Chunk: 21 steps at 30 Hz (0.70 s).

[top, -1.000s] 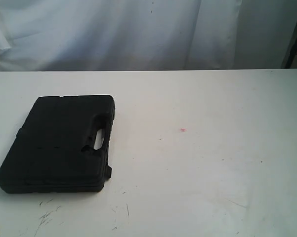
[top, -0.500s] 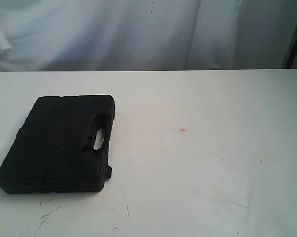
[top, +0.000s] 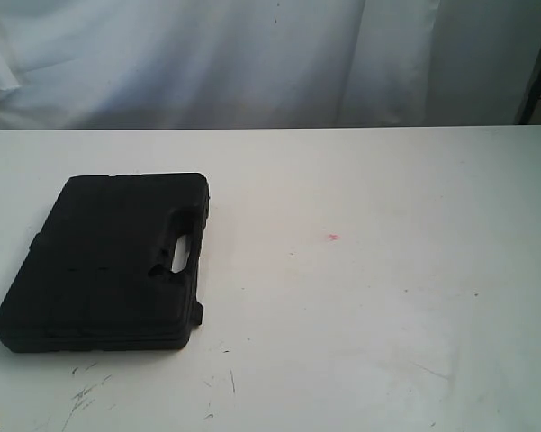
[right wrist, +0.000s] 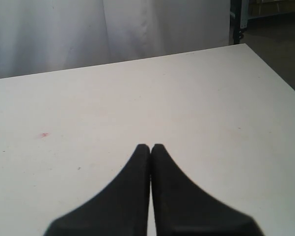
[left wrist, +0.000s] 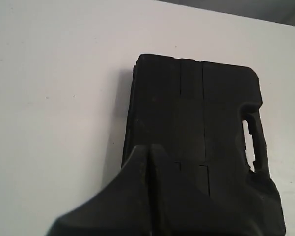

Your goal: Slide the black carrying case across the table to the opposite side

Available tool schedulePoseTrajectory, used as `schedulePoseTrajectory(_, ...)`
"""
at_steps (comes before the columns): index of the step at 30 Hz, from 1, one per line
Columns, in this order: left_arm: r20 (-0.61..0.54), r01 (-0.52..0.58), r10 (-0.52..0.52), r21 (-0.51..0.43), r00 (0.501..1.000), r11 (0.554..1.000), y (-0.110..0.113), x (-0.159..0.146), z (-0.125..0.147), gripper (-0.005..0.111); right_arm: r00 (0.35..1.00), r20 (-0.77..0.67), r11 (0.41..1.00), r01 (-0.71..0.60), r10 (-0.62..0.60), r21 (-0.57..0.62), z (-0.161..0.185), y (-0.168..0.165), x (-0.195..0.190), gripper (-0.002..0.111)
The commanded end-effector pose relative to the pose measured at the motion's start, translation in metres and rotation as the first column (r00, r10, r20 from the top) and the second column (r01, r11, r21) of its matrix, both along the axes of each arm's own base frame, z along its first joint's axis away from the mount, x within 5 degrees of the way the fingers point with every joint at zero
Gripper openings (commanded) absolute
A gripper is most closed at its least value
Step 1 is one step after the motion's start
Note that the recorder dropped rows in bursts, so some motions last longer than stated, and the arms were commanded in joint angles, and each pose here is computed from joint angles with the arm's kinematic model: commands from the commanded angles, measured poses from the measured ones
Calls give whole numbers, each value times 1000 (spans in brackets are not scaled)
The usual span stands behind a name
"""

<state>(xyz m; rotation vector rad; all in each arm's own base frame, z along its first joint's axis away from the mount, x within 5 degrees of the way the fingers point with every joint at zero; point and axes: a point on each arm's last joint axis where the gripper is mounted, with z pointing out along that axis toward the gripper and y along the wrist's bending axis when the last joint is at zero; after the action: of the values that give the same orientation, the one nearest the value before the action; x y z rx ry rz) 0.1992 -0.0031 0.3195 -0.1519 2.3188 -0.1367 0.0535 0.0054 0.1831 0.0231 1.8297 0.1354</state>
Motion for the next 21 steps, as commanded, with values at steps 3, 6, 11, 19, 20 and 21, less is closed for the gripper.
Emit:
schedulePoseTrajectory(3, -46, 11, -17, -133, 999, 991, -10, 15, -10, 0, 1000, 0, 1000, 1, -1, -4, -1, 0, 0, 0)
schedulePoseTrajectory(6, -89, 99, -114, -159, 990, 982, -17, 24, -20, 0, 1000, 0, 1000, 1, -1, -4, -1, 0, 0, 0)
schedulePoseTrajectory(11, -246, 208, -260, -217, 934, 954, -37, 59, -39, 0, 1000, 0, 1000, 1, -1, -4, -1, 0, 0, 0)
schedulePoseTrajectory(19, -401, 290, -328, -154, 855, 945, -91, 107, -64, 0, 1000, 0, 1000, 1, -1, -4, -1, 0, 0, 0)
schedulePoseTrajectory(20, -420, 303, -343, -161, 840, 939, -101, 112, -69, 0, 1000, 0, 1000, 1, -1, -4, -1, 0, 0, 0)
schedulePoseTrajectory(21, -431, 320, -360, -165, 827, 933, -113, 120, -75, 0, 1000, 0, 1000, 1, -1, -4, -1, 0, 0, 0)
